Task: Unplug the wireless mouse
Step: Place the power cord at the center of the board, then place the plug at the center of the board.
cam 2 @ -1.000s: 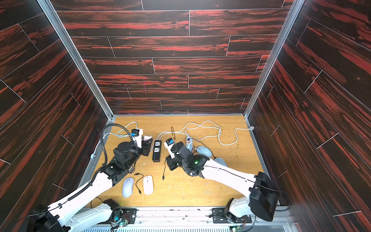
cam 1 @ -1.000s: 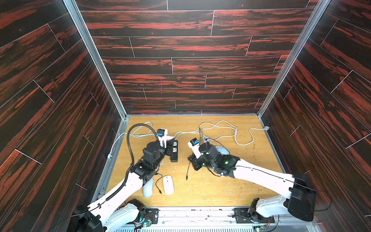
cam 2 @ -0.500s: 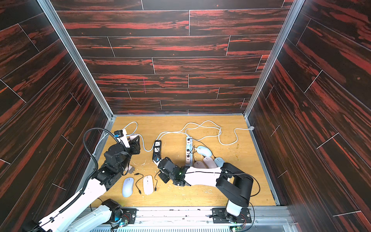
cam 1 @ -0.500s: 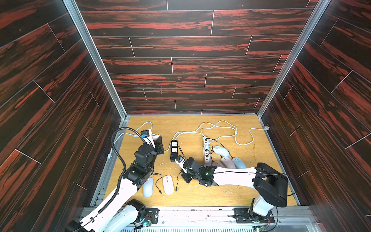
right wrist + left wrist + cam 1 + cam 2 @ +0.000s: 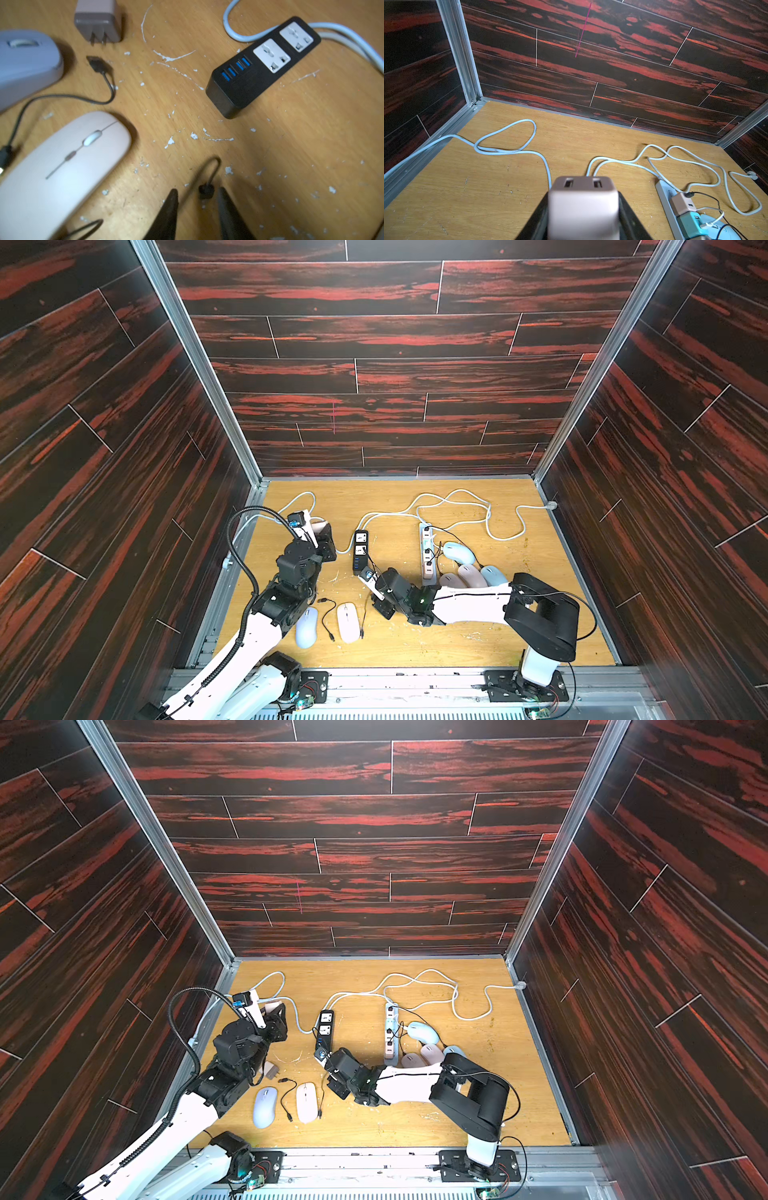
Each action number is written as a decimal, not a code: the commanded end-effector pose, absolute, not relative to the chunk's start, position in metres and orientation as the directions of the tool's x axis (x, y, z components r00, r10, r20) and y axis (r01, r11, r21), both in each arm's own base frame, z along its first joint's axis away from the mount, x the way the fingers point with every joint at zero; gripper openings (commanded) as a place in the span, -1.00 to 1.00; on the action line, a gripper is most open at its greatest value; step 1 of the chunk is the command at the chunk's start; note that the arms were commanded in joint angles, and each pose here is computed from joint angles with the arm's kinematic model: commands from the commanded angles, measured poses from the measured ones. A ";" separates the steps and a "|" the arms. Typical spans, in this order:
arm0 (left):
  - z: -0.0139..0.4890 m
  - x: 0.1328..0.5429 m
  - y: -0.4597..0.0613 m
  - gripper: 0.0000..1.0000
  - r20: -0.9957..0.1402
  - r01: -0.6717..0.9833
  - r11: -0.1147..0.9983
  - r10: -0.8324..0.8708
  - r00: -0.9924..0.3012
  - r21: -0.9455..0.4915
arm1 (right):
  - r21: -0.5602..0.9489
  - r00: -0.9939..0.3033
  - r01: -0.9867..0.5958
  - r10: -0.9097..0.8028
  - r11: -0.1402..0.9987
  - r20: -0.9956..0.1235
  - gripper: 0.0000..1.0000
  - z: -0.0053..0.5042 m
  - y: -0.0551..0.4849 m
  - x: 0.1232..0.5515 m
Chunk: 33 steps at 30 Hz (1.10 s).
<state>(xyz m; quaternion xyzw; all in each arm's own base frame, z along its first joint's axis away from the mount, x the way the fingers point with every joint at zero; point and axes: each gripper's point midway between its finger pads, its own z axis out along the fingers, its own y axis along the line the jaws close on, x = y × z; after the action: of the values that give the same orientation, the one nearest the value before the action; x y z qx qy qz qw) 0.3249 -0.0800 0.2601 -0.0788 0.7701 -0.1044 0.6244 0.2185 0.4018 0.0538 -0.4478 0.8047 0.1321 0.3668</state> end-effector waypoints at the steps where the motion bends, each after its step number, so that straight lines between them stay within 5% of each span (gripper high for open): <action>1: 0.261 0.324 -0.076 -1.00 -0.944 -0.006 0.963 -0.264 -0.200 -0.268 | -0.102 -0.343 -0.803 -0.595 0.587 -0.727 -0.06 0.060 0.399 0.225; 11: 0.253 0.329 -0.080 -1.00 -0.935 -0.006 0.962 -0.268 -0.233 -0.274 | -0.051 -0.371 -0.785 -0.535 0.618 -0.759 -0.09 0.085 0.394 0.237; 19: 0.206 0.318 -0.062 -1.00 -0.834 -0.215 0.932 -0.358 -0.421 -0.291 | 0.329 -0.585 -0.768 -0.391 0.550 -0.711 -0.20 0.098 0.409 0.214; 23: 0.195 0.309 -0.050 -1.00 -0.804 -0.288 0.903 -0.419 -0.422 -0.319 | 0.361 -0.635 -0.740 -0.414 0.567 -0.652 -0.24 0.075 0.419 0.213; 33: 0.194 0.306 -0.039 -1.00 -0.804 -0.316 0.892 -0.434 -0.405 -0.322 | 0.384 -0.671 -0.735 -0.515 0.560 -0.533 -0.82 0.039 0.415 0.197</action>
<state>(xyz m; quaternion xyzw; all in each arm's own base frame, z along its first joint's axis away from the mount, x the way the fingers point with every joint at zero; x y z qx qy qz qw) 0.3086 -0.0458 0.1958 -0.2133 0.8354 -0.0727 0.5014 0.2061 0.4197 0.0584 -0.3587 0.8523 0.3085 0.2230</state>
